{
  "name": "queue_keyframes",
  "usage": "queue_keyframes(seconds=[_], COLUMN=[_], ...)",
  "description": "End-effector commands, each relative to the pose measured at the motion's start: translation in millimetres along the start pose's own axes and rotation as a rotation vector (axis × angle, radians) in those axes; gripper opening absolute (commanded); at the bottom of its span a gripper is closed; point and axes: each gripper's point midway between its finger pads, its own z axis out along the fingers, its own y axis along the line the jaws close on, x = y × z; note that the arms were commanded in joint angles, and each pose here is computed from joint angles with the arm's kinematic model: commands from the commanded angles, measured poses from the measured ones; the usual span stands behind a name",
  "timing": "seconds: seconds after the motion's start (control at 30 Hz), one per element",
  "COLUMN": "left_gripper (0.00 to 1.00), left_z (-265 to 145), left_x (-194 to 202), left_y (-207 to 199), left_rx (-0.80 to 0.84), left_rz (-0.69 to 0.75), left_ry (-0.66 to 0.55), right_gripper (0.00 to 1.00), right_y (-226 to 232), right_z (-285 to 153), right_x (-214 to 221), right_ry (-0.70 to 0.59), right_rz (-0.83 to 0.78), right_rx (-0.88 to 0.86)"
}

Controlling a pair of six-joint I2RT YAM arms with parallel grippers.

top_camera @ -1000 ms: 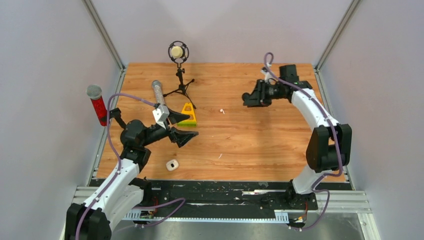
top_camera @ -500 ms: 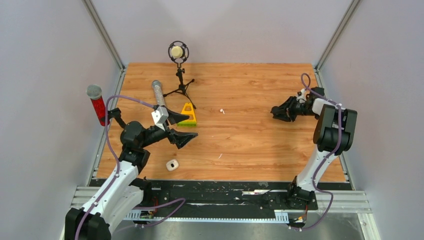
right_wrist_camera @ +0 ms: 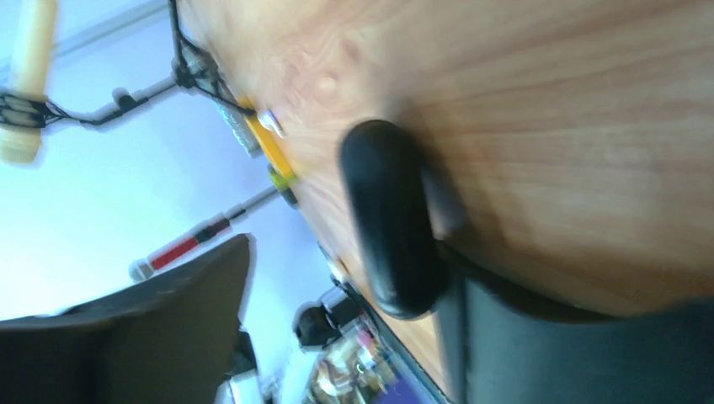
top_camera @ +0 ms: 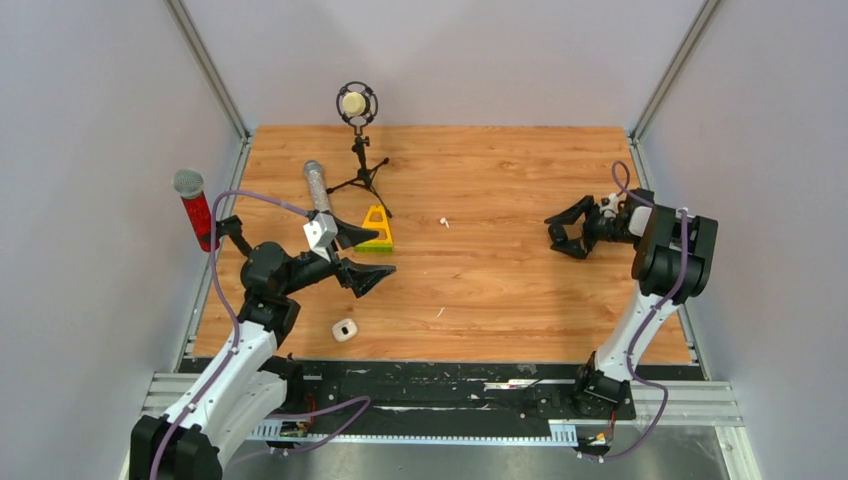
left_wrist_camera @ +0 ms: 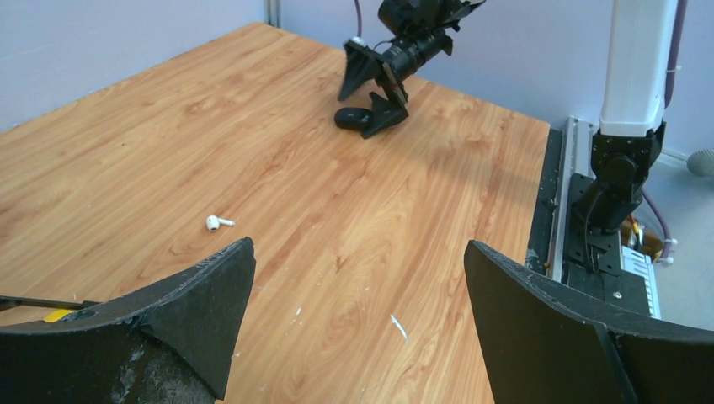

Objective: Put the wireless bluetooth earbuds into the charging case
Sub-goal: Place the charging case at the center of the board, then pick up the charging case at the center of the board.

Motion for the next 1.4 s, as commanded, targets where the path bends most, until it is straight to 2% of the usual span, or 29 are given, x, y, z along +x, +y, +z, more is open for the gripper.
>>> queue_keyframes(seconds=[0.0,0.13,0.33,0.5,0.53,0.57,0.6,0.63,0.67,0.7,0.73,0.77,0.8,0.83,0.87,0.9,0.93,0.97,1.0,1.07,1.17,1.27,1.37], left_gripper=[1.0,1.0,1.0,1.0,0.97,0.94,0.88,0.85,0.83,0.82,0.83,0.83,0.84,0.85,0.85,0.85,0.86,0.87,0.88,0.91,0.94,0.98,1.0], left_z=[0.6,1.2,1.1,-0.3,-0.1,-2.9,-3.9,-10.0,-13.1,-22.2,-24.5,-36.3,-38.6,-55.6,-61.2,-84.7,-93.1,-123.3,-145.1,-157.1,-155.5,-145.5,-137.8], left_x=[-4.2,-4.2,-4.0,1.7,-1.3,9.1,4.3,20.7,17.6,35.6,29.5,49.3,44.5,65.6,66.5,82.1,90.8,102.9,111.2,116.1,127.0,139.7,159.7], left_y=[2.0,2.9,4.6,10.9,14.1,16.4,24.3,25.6,32.4,29.1,28.9,20.4,21.1,9.2,12.9,-3.0,-6.3,-28.0,-43.7,-47.8,-38.2,-23.0,-13.3], left_rx=[0.001,-0.001,-0.012,-0.048,-0.06,-0.078,-0.11,-0.13,-0.147,-0.138,-0.097,-0.065,-0.031,0.008,0.057,0.13,0.271,0.403,0.59,0.724,0.817,0.896,1.001], left_rz=[0.046,0.048,0.04,0.026,0.056,0.028,0.086,0.051,0.14,0.122,0.248,0.214,0.325,0.282,0.42,0.394,0.536,0.511,0.574,0.66,0.777,0.89,1.005], left_ry=[-0.012,-0.013,-0.009,0.031,0.038,0.088,0.103,0.18,0.216,0.306,0.34,0.439,0.482,0.596,0.67,0.797,0.855,0.965,1.015,1.033,1.024,0.999,0.95], right_gripper=[0.98,1.0,1.0,1.0,1.0,1.0,1.0,1.0,1.0,1.0,1.0,1.0,1.0,1.0,1.0,1.0,1.0,1.0,1.0,1.0,1.0,1.0,1.0], right_y=[-10.1,-10.3,-3.5,10.9,14.9,18.6,22.9,28.3,33.7,41.0,49.6,58.9,72.9,87.1,104.7,120.5,135.6,149.2,160.7,182.1,207.1,227.9,237.7], right_z=[-8.7,-15.9,-40.1,-67.8,-74.0,-79.0,-84.7,-89.9,-93.9,-98.6,-102.1,-107.4,-108.0,-112.4,-118.6,-119.6,-120.5,-120.3,-117.9,-115.5,-111.3,-127.6,-134.5], right_x=[-12.5,-15.1,-23.1,-19.8,-18.9,-17.6,-16.6,-15.6,-14.4,-13.6,-11.9,-10.6,-4.8,0.1,6.6,13.5,20.9,27.5,34.8,49.9,86.4,114.0,138.5], right_ry=[-0.092,-0.141,-0.286,-0.418,-0.45,-0.479,-0.513,-0.543,-0.572,-0.605,-0.642,-0.697,-0.739,-0.791,-0.85,-0.88,-0.899,-0.909,-0.895,-0.874,-0.8,-0.857,-0.845], right_rz=[-0.01,-0.02,-0.065,-0.159,-0.187,-0.217,-0.249,-0.279,-0.309,-0.346,-0.4,-0.459,-0.543,-0.625,-0.71,-0.789,-0.857,-0.909,-0.946,-1.005,-1.131,-1.233,-1.313], right_rx=[0.053,0.088,0.185,0.302,0.334,0.369,0.403,0.429,0.452,0.471,0.498,0.542,0.579,0.617,0.649,0.652,0.634,0.591,0.53,0.401,0.181,0.006,-0.112])
